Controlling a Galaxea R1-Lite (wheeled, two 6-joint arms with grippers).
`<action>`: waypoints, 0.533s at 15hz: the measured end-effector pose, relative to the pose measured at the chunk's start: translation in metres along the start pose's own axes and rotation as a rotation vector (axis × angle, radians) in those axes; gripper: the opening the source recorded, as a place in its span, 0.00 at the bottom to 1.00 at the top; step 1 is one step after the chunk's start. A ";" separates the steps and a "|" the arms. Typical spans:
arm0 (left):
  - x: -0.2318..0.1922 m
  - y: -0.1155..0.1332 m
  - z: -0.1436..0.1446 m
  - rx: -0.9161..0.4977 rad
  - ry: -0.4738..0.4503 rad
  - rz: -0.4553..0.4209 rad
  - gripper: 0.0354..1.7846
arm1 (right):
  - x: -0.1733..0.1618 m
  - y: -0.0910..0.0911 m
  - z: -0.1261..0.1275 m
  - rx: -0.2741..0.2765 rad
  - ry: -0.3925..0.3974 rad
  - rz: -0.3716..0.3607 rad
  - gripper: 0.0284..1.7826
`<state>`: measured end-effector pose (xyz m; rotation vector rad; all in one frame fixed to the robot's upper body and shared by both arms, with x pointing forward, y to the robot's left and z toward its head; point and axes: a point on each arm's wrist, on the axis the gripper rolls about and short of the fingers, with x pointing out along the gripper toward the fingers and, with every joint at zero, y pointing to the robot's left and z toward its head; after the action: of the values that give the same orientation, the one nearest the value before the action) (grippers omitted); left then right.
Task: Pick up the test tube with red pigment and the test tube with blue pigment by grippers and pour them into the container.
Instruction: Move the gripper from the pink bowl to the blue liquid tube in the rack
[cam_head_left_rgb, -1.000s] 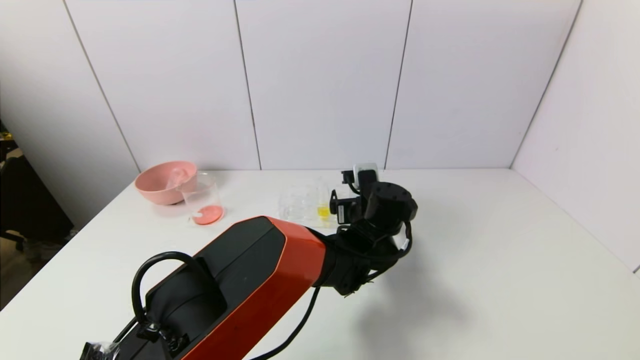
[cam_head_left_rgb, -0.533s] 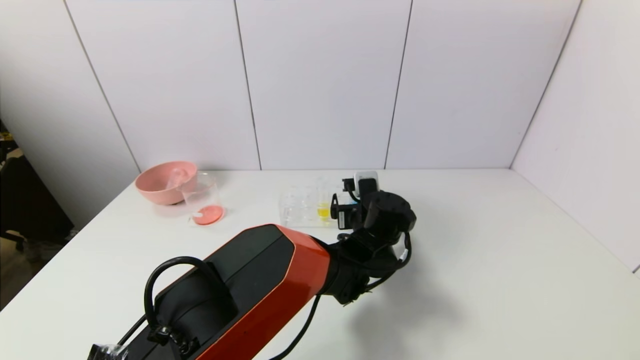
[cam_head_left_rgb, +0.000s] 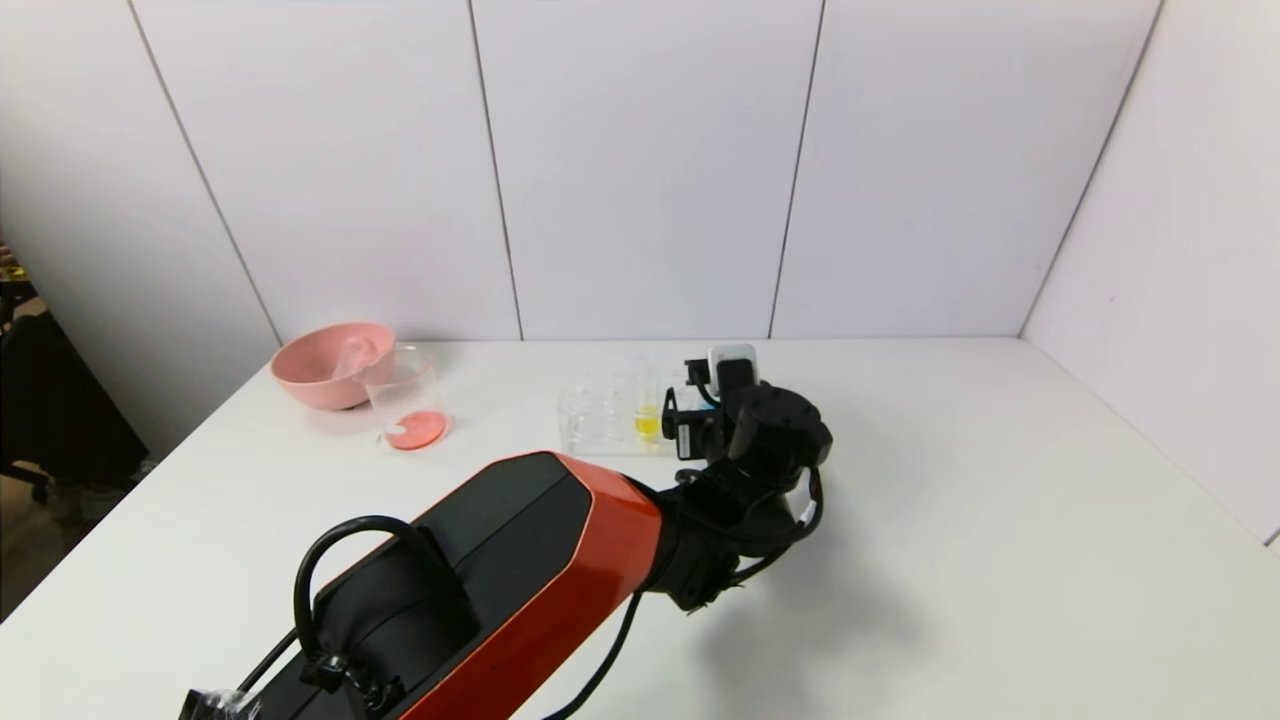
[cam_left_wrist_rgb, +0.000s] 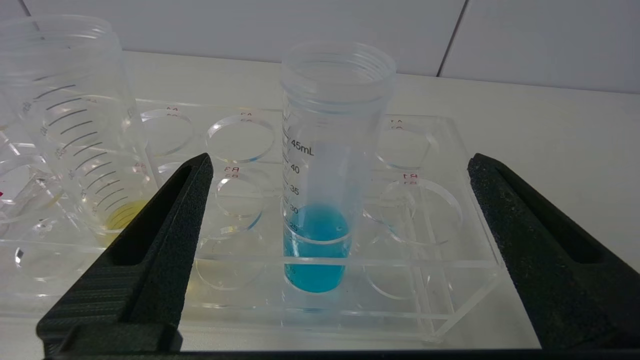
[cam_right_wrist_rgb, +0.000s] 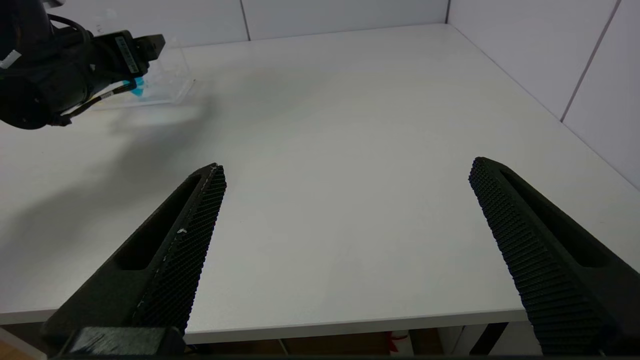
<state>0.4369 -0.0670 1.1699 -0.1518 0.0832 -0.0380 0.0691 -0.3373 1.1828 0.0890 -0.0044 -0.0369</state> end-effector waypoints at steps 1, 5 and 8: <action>0.000 0.000 0.000 0.000 0.000 0.000 0.99 | 0.000 0.000 0.000 0.000 0.000 0.000 1.00; -0.004 -0.002 0.016 -0.006 -0.029 -0.003 0.99 | 0.000 0.000 0.000 0.000 0.000 0.000 1.00; -0.012 -0.005 0.055 -0.007 -0.078 -0.027 0.99 | 0.000 0.000 0.000 0.000 0.000 0.000 1.00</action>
<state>0.4291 -0.0629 1.2257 -0.1608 0.0036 -0.0583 0.0691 -0.3373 1.1828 0.0894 -0.0044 -0.0369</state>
